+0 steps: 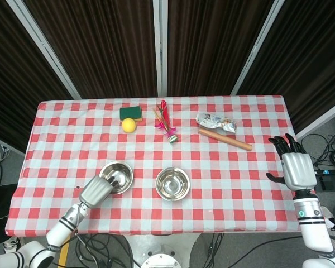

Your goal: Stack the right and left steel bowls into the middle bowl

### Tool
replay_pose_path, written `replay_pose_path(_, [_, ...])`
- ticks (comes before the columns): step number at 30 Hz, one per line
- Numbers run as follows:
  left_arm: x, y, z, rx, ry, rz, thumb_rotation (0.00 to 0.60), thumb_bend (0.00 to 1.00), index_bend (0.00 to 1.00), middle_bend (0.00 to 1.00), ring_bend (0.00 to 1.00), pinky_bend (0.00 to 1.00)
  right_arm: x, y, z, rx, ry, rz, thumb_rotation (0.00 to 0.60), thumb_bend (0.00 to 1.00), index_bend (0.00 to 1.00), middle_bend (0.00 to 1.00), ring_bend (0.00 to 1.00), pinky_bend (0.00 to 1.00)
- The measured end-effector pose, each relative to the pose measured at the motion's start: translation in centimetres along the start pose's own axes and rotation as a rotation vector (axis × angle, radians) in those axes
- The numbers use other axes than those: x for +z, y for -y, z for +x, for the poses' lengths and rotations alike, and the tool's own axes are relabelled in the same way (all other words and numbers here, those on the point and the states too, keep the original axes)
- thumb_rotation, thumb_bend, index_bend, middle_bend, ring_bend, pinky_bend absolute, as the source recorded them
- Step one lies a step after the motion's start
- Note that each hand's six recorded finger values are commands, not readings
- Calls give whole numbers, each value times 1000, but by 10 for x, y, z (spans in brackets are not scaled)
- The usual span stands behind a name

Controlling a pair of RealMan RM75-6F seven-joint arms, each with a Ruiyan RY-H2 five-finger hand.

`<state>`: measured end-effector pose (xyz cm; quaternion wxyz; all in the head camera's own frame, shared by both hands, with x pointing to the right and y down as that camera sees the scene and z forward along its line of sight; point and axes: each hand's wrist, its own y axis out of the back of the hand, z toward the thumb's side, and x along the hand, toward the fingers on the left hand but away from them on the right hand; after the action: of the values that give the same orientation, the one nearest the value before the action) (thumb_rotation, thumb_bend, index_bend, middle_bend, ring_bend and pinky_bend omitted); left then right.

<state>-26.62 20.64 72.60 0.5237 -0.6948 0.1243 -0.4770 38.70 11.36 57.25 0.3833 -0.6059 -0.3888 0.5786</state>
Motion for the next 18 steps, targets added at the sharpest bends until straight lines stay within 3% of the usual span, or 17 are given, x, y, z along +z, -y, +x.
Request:
replay_pose_path(10, [1,2,9,30,-18,9,600,305,645,668,877,926,-2,5,-2,14,2,0,600,23,161,151,52,179])
replay_pose_path(18, [3,1,14,58,-15,11,600,320,682,703,895,938,-5,9,-3,26,9,-1,600,23,161,151,53,179])
